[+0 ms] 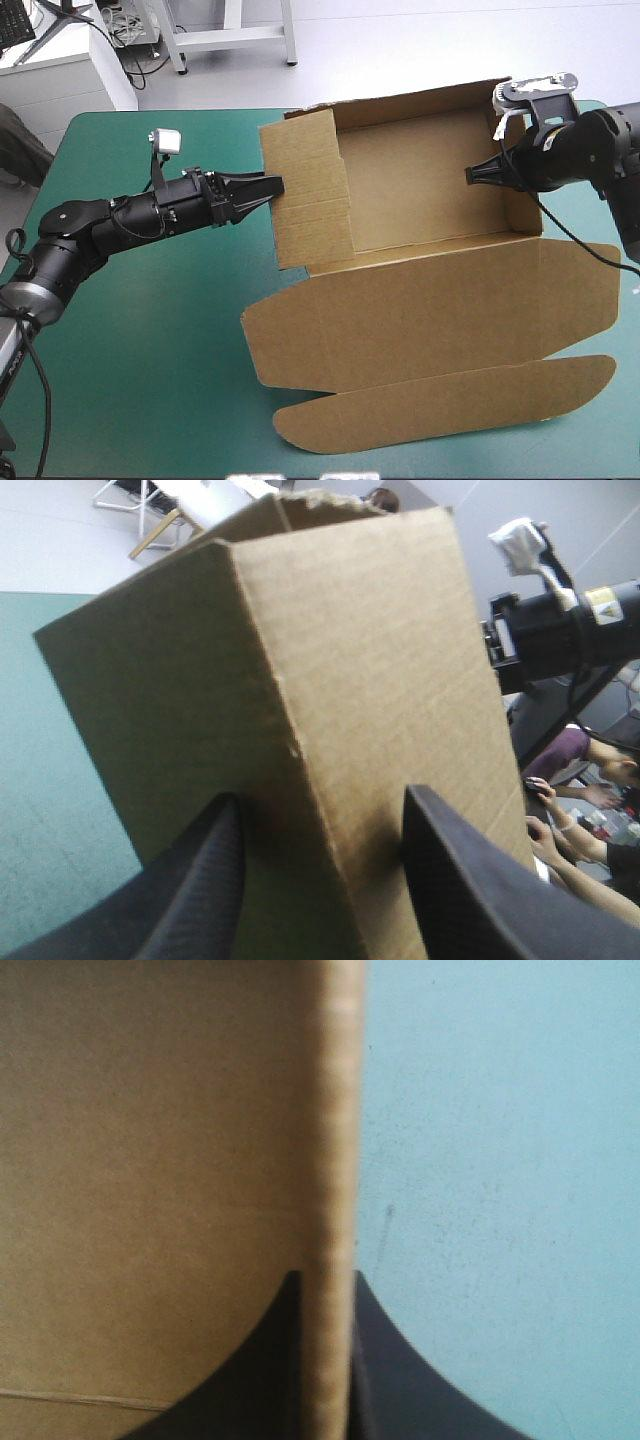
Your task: Fold the box
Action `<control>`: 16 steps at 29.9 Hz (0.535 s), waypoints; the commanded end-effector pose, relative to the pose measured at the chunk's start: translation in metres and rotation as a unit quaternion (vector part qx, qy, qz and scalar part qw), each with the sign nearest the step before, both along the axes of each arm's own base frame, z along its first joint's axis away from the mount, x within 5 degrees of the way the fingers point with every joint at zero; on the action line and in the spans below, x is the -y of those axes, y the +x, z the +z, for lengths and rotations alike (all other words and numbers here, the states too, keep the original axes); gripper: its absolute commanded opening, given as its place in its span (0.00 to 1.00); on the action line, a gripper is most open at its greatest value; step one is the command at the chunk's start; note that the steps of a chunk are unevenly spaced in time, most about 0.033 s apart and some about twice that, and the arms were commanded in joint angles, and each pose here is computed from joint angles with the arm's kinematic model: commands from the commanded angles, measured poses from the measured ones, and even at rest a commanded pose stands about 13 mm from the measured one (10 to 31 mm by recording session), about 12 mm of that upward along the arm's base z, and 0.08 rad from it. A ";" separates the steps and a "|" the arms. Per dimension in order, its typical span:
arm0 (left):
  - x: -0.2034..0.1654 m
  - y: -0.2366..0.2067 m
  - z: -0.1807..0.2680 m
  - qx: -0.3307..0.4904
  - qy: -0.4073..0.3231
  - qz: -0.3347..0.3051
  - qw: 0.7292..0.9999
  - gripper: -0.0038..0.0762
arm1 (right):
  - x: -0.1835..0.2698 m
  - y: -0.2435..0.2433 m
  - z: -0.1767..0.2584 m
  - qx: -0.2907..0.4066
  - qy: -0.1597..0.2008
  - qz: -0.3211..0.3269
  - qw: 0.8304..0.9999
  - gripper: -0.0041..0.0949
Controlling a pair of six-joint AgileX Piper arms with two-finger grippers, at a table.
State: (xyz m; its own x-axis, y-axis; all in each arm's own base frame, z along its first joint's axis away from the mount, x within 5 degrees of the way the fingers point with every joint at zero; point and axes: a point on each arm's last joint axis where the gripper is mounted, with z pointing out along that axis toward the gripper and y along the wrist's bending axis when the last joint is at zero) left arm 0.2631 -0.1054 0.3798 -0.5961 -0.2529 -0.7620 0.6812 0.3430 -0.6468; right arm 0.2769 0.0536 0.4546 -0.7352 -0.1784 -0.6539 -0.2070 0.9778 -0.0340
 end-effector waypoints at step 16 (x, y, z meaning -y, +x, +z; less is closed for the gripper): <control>0.028 -0.002 0.035 0.024 0.113 0.099 0.988 0.48 | -0.031 0.011 -0.006 -0.005 0.020 0.034 0.999 0.03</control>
